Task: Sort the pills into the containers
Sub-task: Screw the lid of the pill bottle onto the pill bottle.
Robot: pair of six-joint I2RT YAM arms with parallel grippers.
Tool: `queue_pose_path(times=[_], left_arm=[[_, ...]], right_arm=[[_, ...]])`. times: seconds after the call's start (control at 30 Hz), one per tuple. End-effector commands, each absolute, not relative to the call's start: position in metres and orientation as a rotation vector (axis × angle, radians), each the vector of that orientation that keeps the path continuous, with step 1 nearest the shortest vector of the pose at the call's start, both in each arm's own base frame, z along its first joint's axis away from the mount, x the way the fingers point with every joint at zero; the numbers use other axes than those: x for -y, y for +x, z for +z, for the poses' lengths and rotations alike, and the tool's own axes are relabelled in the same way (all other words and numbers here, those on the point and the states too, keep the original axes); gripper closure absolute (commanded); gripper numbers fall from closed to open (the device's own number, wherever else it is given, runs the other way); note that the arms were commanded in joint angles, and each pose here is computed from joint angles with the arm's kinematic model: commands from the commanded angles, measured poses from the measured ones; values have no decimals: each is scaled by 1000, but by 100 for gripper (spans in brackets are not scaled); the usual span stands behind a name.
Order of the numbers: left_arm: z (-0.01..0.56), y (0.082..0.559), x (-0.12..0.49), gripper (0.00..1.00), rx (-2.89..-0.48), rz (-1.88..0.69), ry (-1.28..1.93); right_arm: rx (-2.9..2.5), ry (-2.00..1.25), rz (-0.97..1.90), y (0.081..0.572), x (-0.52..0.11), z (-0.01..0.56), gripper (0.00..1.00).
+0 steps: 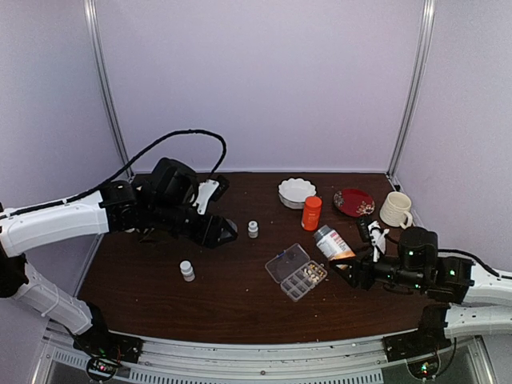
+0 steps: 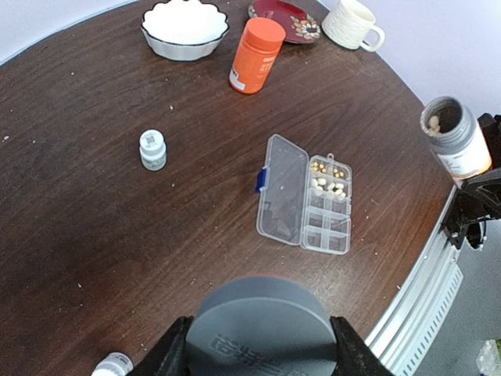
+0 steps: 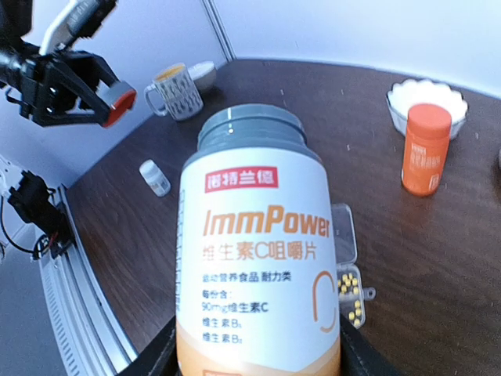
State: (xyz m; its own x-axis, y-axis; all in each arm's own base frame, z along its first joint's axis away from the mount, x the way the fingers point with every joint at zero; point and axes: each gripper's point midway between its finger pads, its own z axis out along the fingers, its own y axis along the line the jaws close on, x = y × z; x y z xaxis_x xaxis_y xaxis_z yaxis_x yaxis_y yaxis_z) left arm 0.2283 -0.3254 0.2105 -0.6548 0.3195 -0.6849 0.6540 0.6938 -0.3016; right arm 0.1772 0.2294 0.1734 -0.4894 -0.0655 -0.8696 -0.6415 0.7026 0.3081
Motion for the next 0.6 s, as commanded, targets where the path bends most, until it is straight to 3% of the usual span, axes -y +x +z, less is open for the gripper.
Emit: queue_pose_path(times=[0.0,0.27,0.43,0.57], left_arm=[[242,227,340,100,-2243,-817,743],[300,214,338,100,-2158,-953,700],[323,209,331,100,-2116,-992,662],[329,205,329,100,-2115,-1026,641]], right_arm=[[-1658,-524,827,185,-235,244,100],[-1231,-417,808,197,-234,358,100],[-917,-535,764,176,-249,451,100],[-752,-598,831,151,-254,492,100]])
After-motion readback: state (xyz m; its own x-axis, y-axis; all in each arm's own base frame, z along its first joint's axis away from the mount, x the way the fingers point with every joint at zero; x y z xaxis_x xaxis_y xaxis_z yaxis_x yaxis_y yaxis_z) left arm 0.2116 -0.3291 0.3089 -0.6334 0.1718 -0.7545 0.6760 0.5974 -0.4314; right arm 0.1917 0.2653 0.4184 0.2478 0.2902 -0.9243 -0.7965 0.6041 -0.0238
